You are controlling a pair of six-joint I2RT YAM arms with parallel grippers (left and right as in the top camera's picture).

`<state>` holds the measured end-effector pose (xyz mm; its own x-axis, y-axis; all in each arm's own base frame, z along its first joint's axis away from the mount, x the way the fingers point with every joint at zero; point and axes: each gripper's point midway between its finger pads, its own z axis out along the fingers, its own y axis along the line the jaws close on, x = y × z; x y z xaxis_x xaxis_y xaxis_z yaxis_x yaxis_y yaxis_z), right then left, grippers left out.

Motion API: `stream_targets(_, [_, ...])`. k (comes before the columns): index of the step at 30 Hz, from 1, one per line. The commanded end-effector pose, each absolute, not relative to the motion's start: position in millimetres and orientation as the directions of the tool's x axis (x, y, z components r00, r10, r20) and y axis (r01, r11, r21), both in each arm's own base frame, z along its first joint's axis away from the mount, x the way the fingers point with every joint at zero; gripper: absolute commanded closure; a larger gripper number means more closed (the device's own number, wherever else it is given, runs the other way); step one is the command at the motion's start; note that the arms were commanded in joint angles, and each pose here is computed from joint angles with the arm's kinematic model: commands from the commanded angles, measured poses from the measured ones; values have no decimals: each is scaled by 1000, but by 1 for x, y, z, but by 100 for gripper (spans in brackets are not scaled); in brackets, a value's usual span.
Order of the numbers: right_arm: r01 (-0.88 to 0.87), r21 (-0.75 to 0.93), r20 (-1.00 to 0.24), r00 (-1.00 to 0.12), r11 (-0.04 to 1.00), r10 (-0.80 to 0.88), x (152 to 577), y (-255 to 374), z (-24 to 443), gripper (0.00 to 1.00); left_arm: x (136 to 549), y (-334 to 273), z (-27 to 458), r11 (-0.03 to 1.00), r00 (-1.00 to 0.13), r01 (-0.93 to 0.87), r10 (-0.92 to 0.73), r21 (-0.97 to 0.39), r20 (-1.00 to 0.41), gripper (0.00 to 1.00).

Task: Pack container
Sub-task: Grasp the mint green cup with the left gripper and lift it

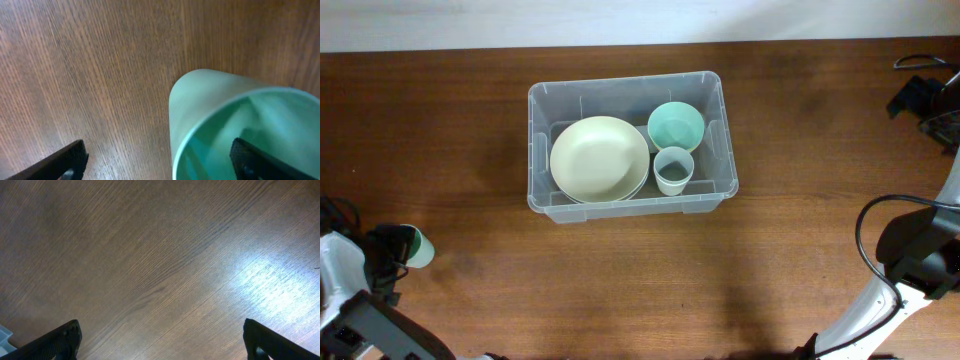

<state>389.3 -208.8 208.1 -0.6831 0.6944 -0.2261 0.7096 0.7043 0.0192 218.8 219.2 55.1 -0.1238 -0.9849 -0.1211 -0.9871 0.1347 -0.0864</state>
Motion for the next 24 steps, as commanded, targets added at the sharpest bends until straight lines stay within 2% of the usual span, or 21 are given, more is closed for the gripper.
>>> stream_targets(1, [716, 7, -223, -679, 698, 699, 387, -213, 206, 1, 216, 217, 42, 119, -113, -990, -990, -70, -83, 21])
stream_targets(7, [716, 7, -223, -679, 698, 699, 387, -213, 206, 1, 216, 217, 39, 118, -113, -991, -991, -65, -76, 47])
stream_targets(9, [716, 7, -223, -679, 698, 699, 387, -213, 206, 1, 217, 217, 39, 119, -113, -991, -991, -67, -77, 61])
stream_targets(10, [716, 7, -223, -679, 698, 699, 387, -213, 206, 1, 217, 217, 39, 119, -113, -991, -990, -67, -79, 73])
stream_targets(14, [716, 7, -223, -679, 698, 699, 387, -213, 206, 1, 218, 218, 39, 119, -113, -990, -990, -69, -81, 99])
stream_targets(20, [716, 7, -223, -679, 698, 699, 387, -213, 206, 1, 226, 219, 44, 123, -115, -987, -990, -102, -80, 99])
stream_targets(24, [716, 7, -223, -679, 698, 699, 387, -213, 206, 1, 261, 224, 74, 197, -178, -948, -979, -251, -94, 99])
